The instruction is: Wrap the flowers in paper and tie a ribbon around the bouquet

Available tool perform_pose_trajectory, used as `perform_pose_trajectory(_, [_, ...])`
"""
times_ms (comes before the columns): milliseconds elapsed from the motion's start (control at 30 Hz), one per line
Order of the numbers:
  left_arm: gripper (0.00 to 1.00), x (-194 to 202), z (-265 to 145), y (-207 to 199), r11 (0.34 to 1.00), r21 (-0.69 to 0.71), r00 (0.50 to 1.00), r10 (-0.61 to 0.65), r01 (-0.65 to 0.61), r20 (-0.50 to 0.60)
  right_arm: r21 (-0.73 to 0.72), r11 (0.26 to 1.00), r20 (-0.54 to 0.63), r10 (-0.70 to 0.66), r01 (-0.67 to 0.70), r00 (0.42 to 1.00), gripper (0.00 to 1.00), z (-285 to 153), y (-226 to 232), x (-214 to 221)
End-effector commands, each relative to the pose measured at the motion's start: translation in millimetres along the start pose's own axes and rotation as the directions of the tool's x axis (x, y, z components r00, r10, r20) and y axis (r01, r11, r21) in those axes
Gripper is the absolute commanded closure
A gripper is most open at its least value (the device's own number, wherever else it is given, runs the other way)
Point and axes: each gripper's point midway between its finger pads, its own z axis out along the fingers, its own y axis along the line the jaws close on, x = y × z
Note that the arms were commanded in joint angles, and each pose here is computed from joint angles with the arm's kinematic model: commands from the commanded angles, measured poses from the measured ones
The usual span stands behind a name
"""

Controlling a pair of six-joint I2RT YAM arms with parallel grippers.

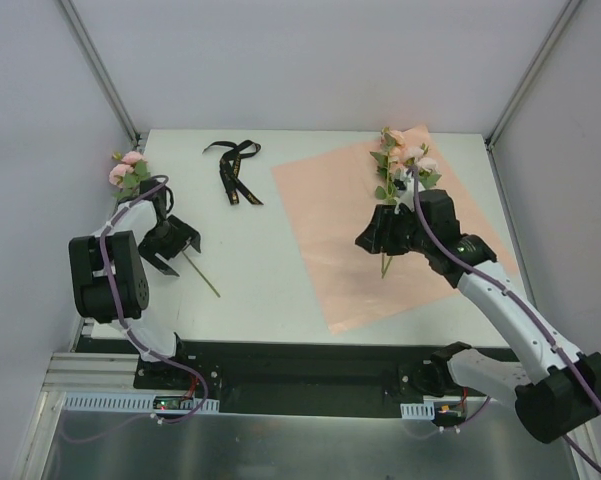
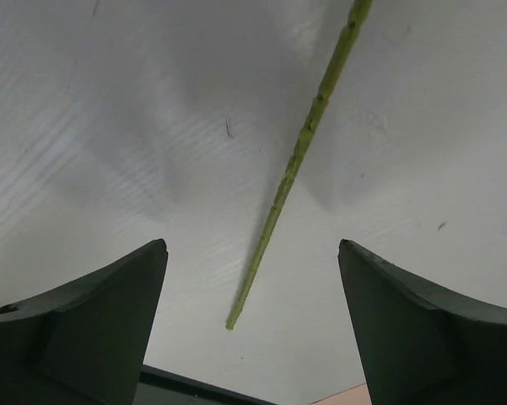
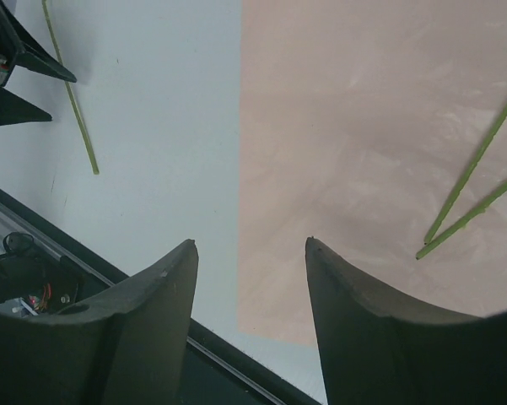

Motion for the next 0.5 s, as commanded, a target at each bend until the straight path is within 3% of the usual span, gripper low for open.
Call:
perform_pose_trajectory(0, [0.18, -26, 5, 4, 0.993, -0.112, 0.996, -0.017, 0.027, 0.083, 0.04, 0.997, 0.047, -0.063, 0.061, 0.997, 0.43, -14, -8, -1])
perform_pose_trajectory(67, [0.2, -36, 7, 7, 0.988, -0.154, 0.992, -0.003, 0.024, 0.129, 0.05, 0.997, 0.034, -0.069, 0.067, 0.997, 0.43, -14, -12, 4])
perform_pose_trajectory(333, [0.39, -34, 23, -3, 0.975, -0.22, 0.988, 0.062, -0.03, 0.139, 0.058, 0.997, -0.02, -0.058, 0.059, 0.998, 0.43, -4, -20, 20])
perform_pose_trajectory(467, [0.58, -30, 29, 2, 0.967, -0.25, 0.989, 0.07, -0.036, 0.128, 0.06, 0.996, -0.011, -0.058, 0.059, 0.998, 0.43, -7, -19, 18])
